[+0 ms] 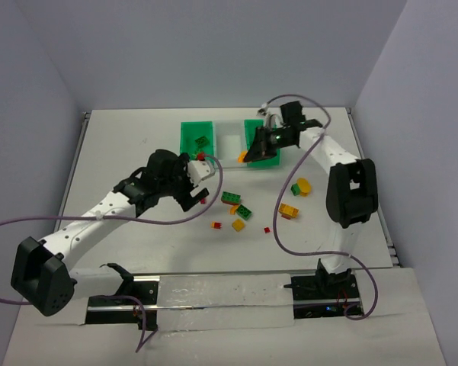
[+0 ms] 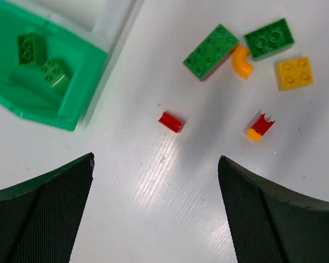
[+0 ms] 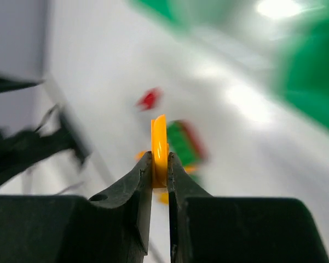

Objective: Sort the legos into containers by color

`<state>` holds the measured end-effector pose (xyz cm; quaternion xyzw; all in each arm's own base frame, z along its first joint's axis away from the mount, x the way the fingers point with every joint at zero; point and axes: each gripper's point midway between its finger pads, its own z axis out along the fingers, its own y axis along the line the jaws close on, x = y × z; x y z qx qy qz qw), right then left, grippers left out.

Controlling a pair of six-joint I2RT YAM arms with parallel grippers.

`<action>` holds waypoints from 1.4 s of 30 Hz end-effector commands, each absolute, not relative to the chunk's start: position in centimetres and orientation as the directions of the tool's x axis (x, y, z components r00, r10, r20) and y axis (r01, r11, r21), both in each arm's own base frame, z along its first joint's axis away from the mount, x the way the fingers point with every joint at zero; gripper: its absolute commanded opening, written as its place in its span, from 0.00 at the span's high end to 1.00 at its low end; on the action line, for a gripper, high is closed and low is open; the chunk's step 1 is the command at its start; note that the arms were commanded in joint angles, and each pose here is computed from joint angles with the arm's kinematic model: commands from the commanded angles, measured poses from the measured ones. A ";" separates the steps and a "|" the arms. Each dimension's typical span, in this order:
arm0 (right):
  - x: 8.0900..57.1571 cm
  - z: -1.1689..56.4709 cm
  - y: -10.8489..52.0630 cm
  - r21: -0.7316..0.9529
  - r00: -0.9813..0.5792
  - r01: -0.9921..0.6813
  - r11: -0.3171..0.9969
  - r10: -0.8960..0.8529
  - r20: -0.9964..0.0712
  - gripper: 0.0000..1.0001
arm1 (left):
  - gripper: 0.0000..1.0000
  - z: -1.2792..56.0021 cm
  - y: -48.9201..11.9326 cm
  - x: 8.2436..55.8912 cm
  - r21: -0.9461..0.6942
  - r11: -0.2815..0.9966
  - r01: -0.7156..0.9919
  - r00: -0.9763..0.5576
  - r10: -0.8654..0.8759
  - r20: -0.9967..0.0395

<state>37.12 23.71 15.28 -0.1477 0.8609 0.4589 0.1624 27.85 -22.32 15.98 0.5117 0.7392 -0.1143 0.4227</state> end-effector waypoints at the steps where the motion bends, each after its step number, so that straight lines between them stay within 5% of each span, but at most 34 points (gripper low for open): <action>1: 44.3 21.2 15.7 0.318 -0.693 -0.423 0.849 -0.078 -0.716 1.00 | 0.01 20.3 -21.6 28.8 0.156 0.592 0.791 -0.225 0.518 -0.825; 7: 50.1 20.5 11.6 0.066 -0.641 -0.302 0.951 -0.151 -0.753 1.00 | 0.01 23.9 -22.6 29.3 0.021 0.623 0.782 -0.293 0.397 -0.870; 20: 53.7 15.6 13.7 0.063 -0.657 -0.342 0.938 -0.190 -0.729 0.98 | 0.01 27.0 -19.3 32.6 -0.201 0.795 0.572 -0.427 0.080 -0.901; 23: 54.1 14.7 13.7 0.041 -0.663 -0.335 0.941 -0.204 -0.720 0.89 | 0.01 27.1 -17.3 34.2 -0.159 0.874 0.460 -0.432 0.064 -0.900; 28: 54.1 13.2 13.8 0.009 -0.677 -0.326 0.945 -0.226 -0.700 0.41 | 0.01 26.7 -16.6 35.0 -0.114 0.886 0.450 -0.413 0.093 -0.906; 32: 53.4 14.2 14.4 0.008 -0.668 -0.340 0.940 -0.235 -0.706 0.26 | 0.01 26.3 -16.4 35.4 -0.106 0.894 0.435 -0.418 0.096 -0.903; 35: 52.4 16.4 14.7 0.020 -0.653 -0.361 0.933 -0.237 -0.719 0.24 | 0.01 26.5 -16.4 35.4 -0.096 0.891 0.443 -0.408 0.105 -0.907; 42: 43.6 19.0 9.2 -0.011 -0.686 -0.369 0.929 -0.280 -0.671 0.12 | 0.01 26.6 -16.5 35.1 -0.087 0.878 0.470 -0.402 0.125 -0.907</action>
